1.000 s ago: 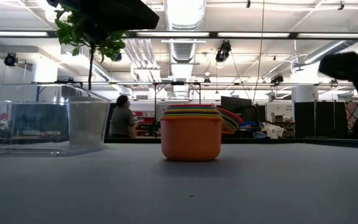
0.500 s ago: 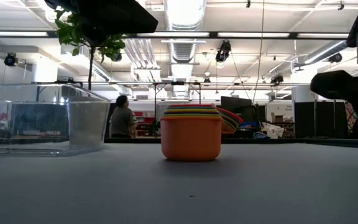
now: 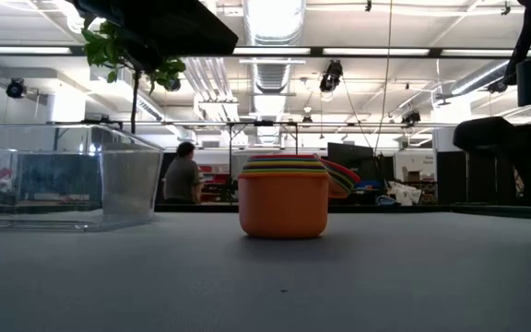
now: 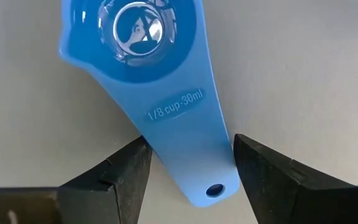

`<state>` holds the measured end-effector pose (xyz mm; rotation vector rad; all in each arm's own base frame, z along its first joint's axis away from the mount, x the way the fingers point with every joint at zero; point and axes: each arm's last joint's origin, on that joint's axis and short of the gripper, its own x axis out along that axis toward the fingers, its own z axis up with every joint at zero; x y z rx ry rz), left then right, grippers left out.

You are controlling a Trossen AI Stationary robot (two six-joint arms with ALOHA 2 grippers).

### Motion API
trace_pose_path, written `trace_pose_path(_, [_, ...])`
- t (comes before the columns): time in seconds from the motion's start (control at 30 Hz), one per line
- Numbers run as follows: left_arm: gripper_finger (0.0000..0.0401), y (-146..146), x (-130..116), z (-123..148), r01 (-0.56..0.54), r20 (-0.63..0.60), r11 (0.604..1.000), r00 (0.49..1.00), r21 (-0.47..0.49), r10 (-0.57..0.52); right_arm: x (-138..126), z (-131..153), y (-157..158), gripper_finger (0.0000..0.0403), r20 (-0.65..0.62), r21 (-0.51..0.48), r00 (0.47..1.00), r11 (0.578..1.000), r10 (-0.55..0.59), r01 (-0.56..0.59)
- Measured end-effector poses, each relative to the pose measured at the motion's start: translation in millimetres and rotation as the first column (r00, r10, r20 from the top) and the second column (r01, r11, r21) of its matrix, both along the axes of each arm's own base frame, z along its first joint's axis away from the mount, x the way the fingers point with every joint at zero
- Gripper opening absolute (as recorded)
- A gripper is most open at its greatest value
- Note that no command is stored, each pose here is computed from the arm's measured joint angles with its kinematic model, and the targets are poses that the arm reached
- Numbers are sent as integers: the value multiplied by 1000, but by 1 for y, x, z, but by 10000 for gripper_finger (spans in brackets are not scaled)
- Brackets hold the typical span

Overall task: Nest measuring cups in basket
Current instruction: Stack the blue measuring cup on top of the orange measuring cup

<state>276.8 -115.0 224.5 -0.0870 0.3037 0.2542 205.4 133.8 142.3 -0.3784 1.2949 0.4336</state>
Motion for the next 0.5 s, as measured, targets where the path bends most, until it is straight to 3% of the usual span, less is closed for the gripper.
trace_pose_path(0.2, [41, 1, 1, 0, -3, -1, 1000, 1000, 5, 3, 0, -1, 0, 204, -1, 13, 1000, 1000, 22, -22])
trace_pose_path(0.5, [41, 3, 1, 0, -7, -1, 1000, 1000, 6, 7, 1, 1, 1, 127, 5, 6, 997, 997, 74, -74])
